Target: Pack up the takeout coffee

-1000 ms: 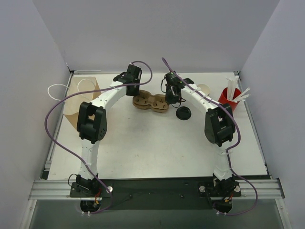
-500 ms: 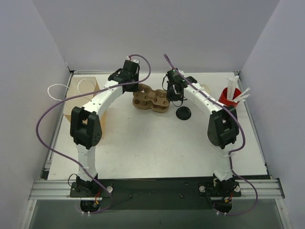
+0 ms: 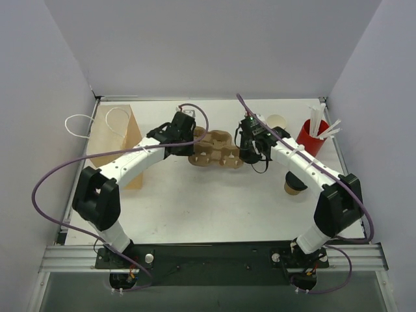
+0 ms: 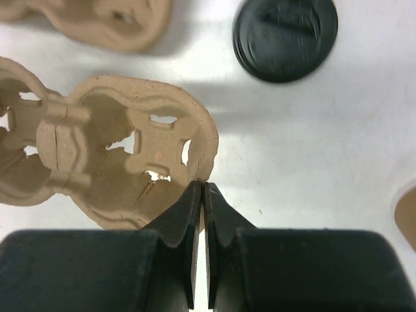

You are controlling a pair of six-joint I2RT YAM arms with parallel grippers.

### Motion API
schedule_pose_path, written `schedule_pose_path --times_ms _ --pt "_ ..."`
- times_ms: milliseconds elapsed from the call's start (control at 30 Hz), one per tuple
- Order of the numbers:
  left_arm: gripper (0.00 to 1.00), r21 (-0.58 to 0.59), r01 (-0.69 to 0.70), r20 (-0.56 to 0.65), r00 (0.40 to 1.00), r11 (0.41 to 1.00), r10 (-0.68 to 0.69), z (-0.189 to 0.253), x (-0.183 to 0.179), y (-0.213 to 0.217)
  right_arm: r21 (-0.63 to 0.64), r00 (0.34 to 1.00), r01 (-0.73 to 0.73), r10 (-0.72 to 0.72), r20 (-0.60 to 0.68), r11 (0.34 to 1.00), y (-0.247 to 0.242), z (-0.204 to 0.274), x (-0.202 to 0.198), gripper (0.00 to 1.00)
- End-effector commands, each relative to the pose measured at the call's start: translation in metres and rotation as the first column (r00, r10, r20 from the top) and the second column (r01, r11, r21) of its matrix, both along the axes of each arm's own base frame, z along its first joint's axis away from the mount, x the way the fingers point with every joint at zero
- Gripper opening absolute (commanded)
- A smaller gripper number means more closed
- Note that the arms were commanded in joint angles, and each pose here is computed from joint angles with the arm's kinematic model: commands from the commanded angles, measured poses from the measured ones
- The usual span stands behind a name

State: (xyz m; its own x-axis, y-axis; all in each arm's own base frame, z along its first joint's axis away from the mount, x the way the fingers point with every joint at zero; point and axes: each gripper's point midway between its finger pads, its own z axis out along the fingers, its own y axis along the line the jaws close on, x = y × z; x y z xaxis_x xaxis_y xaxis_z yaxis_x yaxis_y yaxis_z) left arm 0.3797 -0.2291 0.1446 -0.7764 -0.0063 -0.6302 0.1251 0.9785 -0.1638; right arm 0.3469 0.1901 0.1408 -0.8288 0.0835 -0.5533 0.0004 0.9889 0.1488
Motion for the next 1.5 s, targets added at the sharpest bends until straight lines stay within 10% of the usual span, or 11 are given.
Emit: schedule_pose_path --times_ms 0,233,467,1000,1467 --pt "0.15 -0.087 0.025 0.012 1.000 0.996 -0.024 -0.002 -0.038 -0.026 -0.022 0.999 0.023 -0.024 -0.023 0.999 -0.015 -0.013 -0.039 0.00" --pt "0.22 -0.121 0.053 -0.035 0.998 0.991 -0.058 -0.041 -0.090 -0.059 -0.122 0.996 0.059 -0.066 -0.054 0.991 -0.049 -0.051 -0.071 0.12" --pt "0.50 -0.103 0.046 0.000 0.999 0.994 -0.047 -0.032 -0.095 -0.059 -0.158 0.995 0.084 -0.091 -0.040 0.984 -0.062 -0.043 -0.068 0.51" --pt "0.56 -0.146 0.037 0.229 0.973 0.989 -0.003 0.112 -0.061 0.003 -0.043 0.994 0.089 -0.091 -0.056 0.995 0.028 -0.039 -0.081 0.54" --pt "0.56 -0.167 0.019 0.279 0.960 0.986 0.028 0.138 -0.061 0.024 -0.095 0.988 0.065 -0.077 -0.130 0.993 0.043 -0.078 -0.077 0.56"
